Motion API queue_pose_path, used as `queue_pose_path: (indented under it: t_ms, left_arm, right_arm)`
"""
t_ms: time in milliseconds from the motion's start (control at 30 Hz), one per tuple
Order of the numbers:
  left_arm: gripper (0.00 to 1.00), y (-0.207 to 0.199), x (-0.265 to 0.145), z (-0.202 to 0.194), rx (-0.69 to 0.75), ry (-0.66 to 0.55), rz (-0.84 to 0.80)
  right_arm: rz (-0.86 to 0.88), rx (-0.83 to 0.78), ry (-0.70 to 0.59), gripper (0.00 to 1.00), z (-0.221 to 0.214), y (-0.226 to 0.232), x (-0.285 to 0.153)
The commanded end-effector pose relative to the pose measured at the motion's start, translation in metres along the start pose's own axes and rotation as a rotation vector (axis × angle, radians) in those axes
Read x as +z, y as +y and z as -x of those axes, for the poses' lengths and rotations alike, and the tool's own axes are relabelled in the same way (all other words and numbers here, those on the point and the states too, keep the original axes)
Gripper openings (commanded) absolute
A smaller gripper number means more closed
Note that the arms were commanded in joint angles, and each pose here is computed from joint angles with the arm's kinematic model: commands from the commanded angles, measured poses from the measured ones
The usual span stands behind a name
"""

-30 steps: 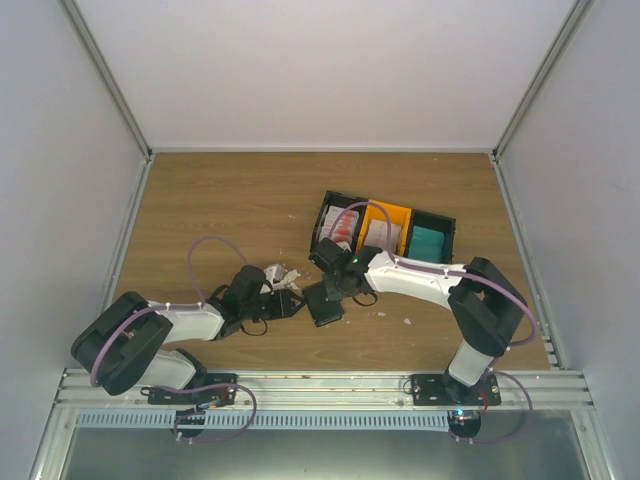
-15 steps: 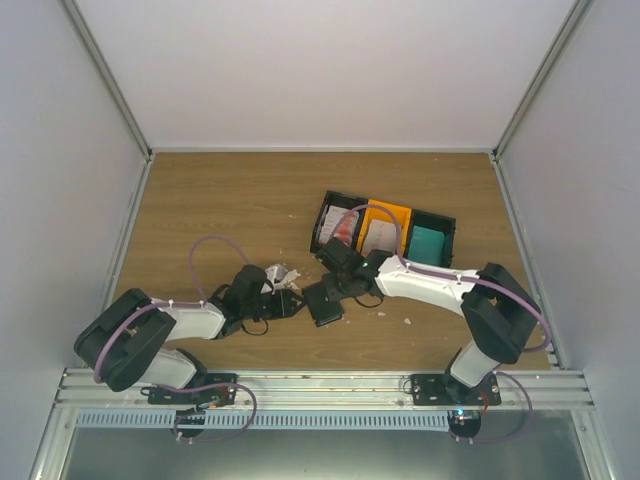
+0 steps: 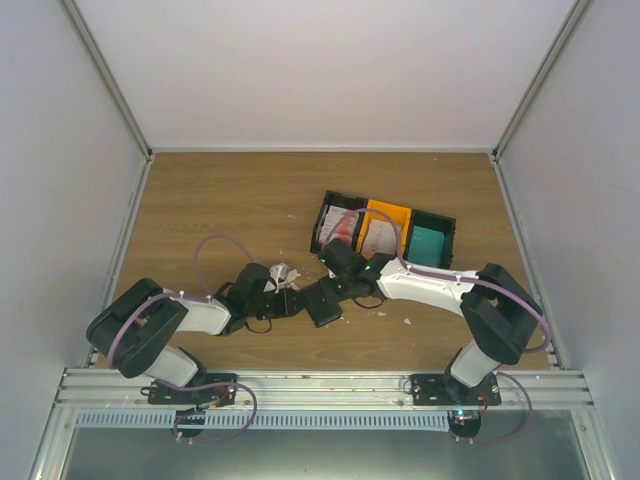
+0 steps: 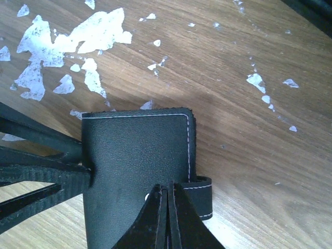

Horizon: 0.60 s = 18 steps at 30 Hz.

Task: Put the credit cards into the card holder
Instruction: Close the card holder at the center of the board.

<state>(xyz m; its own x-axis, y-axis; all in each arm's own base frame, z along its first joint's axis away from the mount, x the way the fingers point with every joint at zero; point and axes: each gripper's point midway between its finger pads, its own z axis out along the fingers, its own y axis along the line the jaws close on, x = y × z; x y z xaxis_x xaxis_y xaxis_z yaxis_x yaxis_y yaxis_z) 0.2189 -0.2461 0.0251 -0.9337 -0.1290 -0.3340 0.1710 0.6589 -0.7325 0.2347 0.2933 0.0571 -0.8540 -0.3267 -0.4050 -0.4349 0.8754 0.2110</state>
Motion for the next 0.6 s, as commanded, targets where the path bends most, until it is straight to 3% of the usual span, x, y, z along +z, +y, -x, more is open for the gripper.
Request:
queue_pose_path:
  t_ms: [0,567]
  left_arm:
    - [0.27,0.002,0.004,-0.003,0.000,0.015,0.005]
    - [0.24,0.004,0.006,-0.005,-0.001,0.025,0.003]
  right_arm:
    - [0.048,-0.032,0.006,0.01,-0.001,0.007,0.007]
    - [0.052,-0.088,0.055,0.01,-0.012,0.007,0.019]
